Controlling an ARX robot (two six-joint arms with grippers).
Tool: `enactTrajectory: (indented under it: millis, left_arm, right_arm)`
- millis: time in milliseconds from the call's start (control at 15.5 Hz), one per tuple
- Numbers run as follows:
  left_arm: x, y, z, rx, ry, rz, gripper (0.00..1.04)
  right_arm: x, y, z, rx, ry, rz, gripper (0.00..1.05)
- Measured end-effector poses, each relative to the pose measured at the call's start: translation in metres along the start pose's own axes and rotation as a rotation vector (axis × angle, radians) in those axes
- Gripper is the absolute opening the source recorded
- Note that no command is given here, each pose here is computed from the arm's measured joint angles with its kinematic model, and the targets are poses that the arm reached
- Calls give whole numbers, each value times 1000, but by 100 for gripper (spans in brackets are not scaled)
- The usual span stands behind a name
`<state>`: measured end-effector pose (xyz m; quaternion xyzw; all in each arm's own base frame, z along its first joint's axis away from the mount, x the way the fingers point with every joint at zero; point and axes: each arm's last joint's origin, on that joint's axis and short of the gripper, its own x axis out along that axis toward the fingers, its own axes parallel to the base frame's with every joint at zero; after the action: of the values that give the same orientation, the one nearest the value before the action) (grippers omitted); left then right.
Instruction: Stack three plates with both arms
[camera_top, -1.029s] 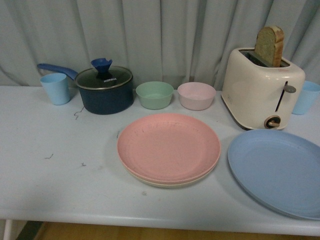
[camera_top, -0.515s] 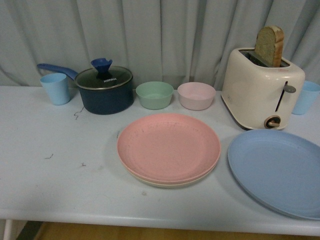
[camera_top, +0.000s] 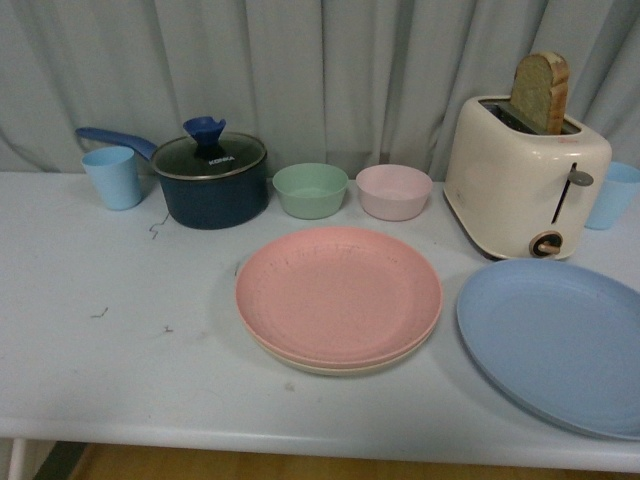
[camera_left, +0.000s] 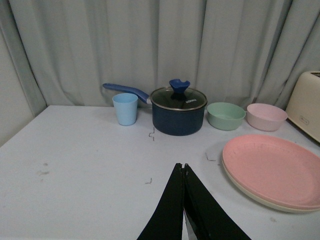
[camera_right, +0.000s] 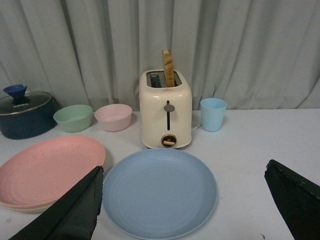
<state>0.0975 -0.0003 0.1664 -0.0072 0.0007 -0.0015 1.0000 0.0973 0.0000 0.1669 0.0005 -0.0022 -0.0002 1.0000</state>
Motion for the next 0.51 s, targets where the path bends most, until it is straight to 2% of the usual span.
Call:
enactTrajectory:
  millis: [64,129,193,322,450,515]
  left_arm:
    - [0,0,0,0,-1,0,2]
    - [0,0,0,0,-1,0,8]
    - [0,0,0,0,-1,0,24]
    - [0,0,0,0,-1,0,47]
    - [0,0,0,0,-1,0,80]
    - [0,0,0,0,-1,0,92]
  right_arm:
    - [0,0,0,0,0,0,98]
    - [0,0,0,0,1,0,98]
    - [0,0,0,0,1,0,98]
    - [0,0,0,0,1,0,98]
    - [0,0,0,0,1,0,98]
    - [0,0,0,0,1,0,98]
